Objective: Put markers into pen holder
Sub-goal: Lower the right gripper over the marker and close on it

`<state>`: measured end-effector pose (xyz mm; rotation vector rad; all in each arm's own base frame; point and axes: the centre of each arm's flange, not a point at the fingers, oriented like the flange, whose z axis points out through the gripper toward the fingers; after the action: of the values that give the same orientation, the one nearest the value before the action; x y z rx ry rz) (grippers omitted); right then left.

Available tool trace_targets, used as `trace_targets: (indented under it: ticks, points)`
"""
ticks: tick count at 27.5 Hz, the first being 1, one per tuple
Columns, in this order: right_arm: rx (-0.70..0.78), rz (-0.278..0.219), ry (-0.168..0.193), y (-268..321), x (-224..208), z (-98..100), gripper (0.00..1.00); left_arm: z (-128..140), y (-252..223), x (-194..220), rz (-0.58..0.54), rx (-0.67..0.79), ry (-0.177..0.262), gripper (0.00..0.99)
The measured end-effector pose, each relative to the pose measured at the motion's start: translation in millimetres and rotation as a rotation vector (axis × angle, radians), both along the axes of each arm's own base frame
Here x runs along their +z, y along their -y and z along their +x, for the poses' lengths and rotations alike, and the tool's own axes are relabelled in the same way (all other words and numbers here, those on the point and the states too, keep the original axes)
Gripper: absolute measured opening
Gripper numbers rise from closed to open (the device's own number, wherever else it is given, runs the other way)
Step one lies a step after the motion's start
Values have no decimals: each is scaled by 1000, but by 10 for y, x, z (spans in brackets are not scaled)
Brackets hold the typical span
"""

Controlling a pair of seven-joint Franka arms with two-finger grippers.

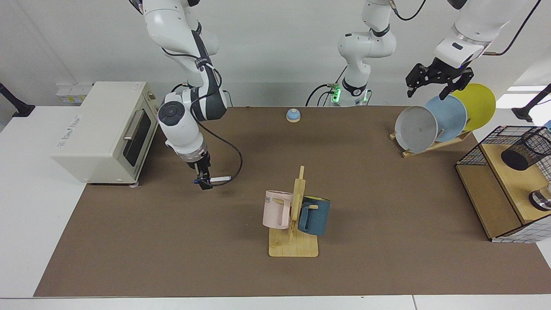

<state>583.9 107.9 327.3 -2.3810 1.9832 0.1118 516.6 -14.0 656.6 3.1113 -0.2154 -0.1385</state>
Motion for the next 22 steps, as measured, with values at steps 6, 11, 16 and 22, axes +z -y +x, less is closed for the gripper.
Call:
trace_targets:
  ticks: [6,11,16,22]
  points:
    - [-2,-1,-2,4,-278,-91,996,-34,9,3,0,-2,-1,991]
    - [-3,-1,0,9,-325,-121,991,-40,9,0,0,-2,-2,991]
    - [1,-2,-4,10,-340,-132,969,-40,10,-1,0,-2,-2,991]
    - [7,-3,-10,19,-371,-155,956,-40,10,-13,0,-2,-5,991]
